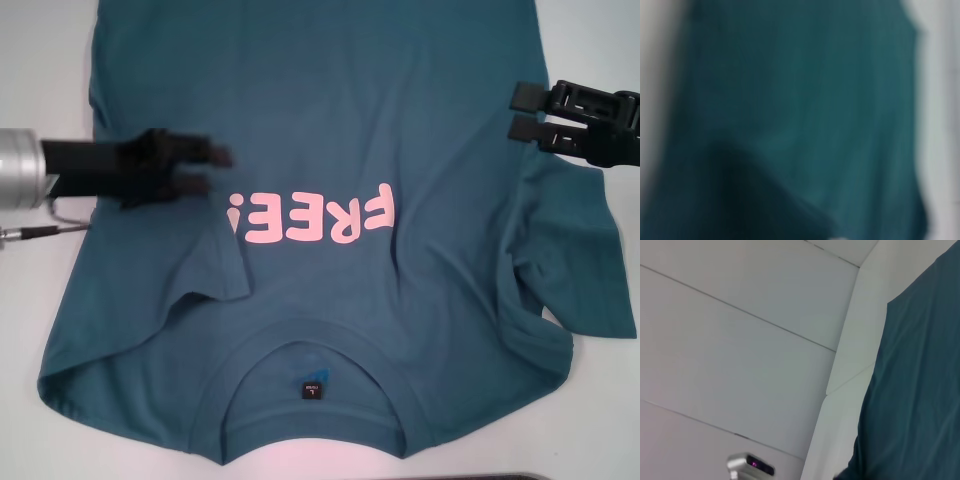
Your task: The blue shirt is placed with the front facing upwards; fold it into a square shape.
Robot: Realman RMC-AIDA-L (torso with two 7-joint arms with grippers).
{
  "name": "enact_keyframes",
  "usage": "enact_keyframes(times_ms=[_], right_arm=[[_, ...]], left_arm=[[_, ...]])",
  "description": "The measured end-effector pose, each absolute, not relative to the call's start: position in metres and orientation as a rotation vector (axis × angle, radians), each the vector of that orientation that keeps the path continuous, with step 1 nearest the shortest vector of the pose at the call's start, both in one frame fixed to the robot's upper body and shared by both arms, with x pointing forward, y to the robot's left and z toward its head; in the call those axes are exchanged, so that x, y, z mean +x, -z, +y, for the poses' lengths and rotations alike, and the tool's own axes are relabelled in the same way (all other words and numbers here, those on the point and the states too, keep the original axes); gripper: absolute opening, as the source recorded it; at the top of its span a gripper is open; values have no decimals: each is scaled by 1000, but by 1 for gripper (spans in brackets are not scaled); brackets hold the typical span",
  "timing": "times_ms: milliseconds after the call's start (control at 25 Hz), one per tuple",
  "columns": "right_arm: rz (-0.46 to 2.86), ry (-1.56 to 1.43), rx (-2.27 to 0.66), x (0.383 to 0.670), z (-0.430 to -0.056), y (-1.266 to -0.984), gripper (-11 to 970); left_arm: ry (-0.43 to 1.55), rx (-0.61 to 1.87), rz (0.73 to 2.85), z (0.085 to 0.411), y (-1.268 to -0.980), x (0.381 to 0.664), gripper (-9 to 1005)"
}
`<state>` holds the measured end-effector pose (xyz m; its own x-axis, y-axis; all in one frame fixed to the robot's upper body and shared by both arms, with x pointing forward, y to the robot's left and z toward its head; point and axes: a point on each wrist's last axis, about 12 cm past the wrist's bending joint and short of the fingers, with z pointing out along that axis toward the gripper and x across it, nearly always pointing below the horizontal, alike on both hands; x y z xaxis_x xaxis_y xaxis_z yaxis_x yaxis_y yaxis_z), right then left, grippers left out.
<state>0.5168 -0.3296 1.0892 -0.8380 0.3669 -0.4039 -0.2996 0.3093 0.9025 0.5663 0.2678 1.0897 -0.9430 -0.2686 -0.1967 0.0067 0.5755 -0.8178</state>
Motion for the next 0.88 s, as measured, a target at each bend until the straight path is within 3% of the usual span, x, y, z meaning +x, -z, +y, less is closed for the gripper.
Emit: enact_keyframes(times_ms=[120,400,520,640,880], right_arm=[[2027,-1575,58,517,-329,-1089,833],[2018,-1563,46,516,-329,-1088,831],[2000,-1524,-16,516,-331,-1090,830],[1986,-1483,-69,516,-334,-1092,830],[2044,-1426,-127,518,-341,-1092,828]], left_arm=[[1395,-112,2456,261,-1099,564,569],[1367,-55,2444,301,-1097,545,569],[1423,215,2365,308,-1103,528,571],[1445,667,2135,307,-1103,497,572],[1326,914,1898,298,-1083,469,575]])
